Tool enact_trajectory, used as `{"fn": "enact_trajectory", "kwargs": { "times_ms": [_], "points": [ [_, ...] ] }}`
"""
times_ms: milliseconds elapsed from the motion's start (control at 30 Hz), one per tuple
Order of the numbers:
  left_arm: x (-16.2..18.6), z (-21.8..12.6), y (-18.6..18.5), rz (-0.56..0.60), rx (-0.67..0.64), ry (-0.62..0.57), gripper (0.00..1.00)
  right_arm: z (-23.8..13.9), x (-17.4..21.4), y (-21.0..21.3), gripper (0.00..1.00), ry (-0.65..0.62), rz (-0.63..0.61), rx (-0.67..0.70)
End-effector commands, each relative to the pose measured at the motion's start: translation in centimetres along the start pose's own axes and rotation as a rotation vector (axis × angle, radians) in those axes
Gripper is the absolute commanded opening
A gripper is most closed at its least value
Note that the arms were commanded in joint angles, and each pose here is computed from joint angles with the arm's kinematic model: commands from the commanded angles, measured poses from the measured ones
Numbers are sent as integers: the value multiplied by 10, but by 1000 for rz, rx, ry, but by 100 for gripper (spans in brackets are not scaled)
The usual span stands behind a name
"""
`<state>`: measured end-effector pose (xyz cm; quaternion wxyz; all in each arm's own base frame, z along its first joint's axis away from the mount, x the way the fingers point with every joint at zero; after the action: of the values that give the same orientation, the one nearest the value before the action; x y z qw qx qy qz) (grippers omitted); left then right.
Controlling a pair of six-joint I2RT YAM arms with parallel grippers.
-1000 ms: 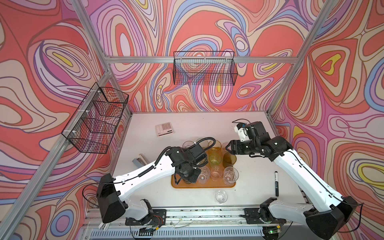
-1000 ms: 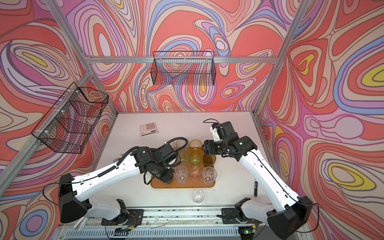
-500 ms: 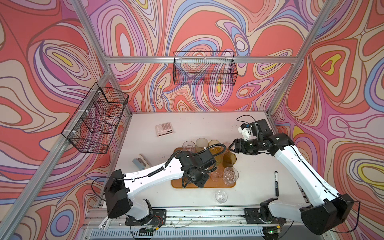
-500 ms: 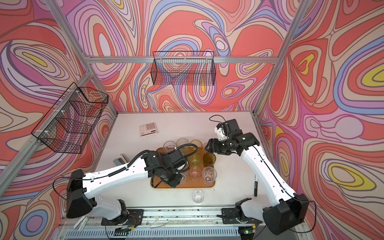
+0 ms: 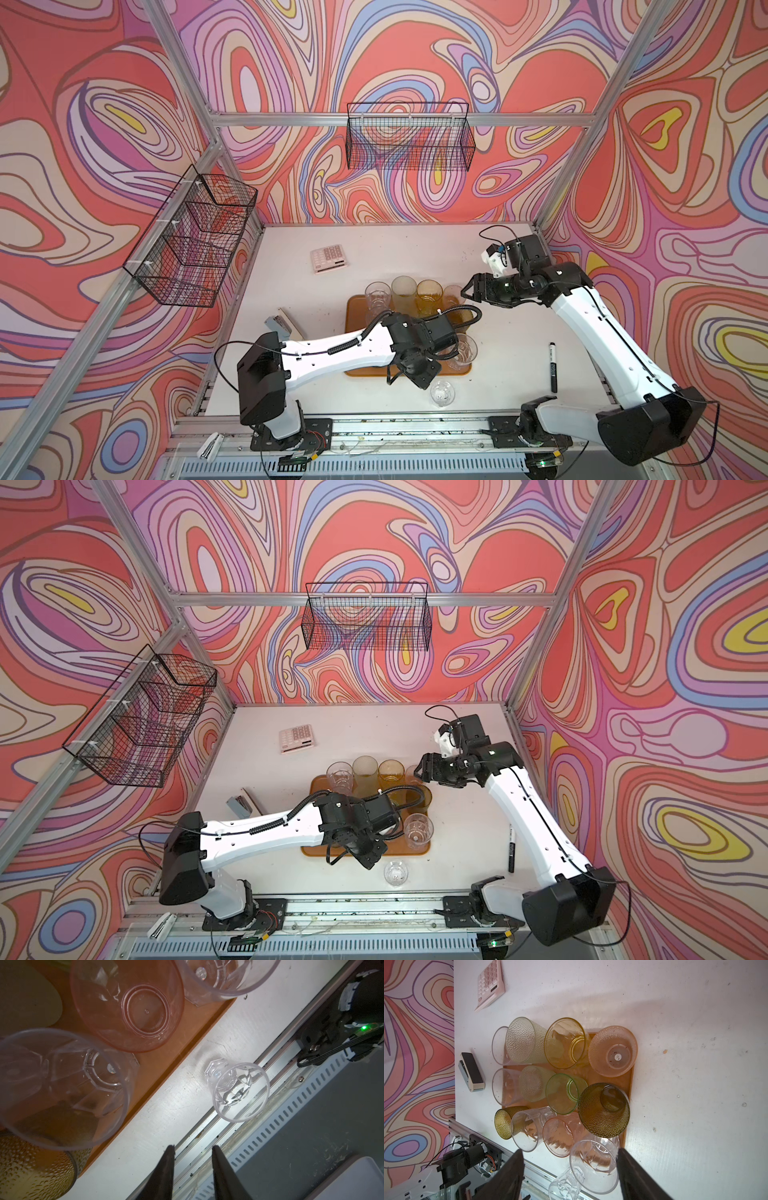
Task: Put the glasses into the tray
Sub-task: 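Lower the left gripper around the small clear tumbler's rim and close it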
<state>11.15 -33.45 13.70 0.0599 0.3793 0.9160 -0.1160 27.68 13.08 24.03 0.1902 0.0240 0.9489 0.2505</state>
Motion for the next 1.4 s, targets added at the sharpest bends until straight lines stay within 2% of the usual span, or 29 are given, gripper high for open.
{"fn": "enact_trajectory", "kwargs": {
  "times_ms": [0, 267, 1367],
  "points": [
    [-7, 3, -10, -2, 16, -1, 34, -2, -4, 0, 72, -9, -12, -5],
    [-9, 20, -25, 36, 14, 41, 33, -4, -2, 2, 72, -12, -17, -13],
    [-8, 58, -23, 18, -28, 91, 28, -6, 2, -2, 72, -17, -28, -1]
  ]
}}
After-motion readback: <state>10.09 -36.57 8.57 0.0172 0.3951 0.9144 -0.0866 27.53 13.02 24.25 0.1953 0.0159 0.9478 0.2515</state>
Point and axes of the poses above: each gripper's point midway between its finger pads, its own z axis out along the fingers, its own y axis along the line the jaws close on, x = y × z, the point moved 1 cm from there along -z, back along the fingers, and after that the axes turned 2 degrees about z, right-handed, at the moved point
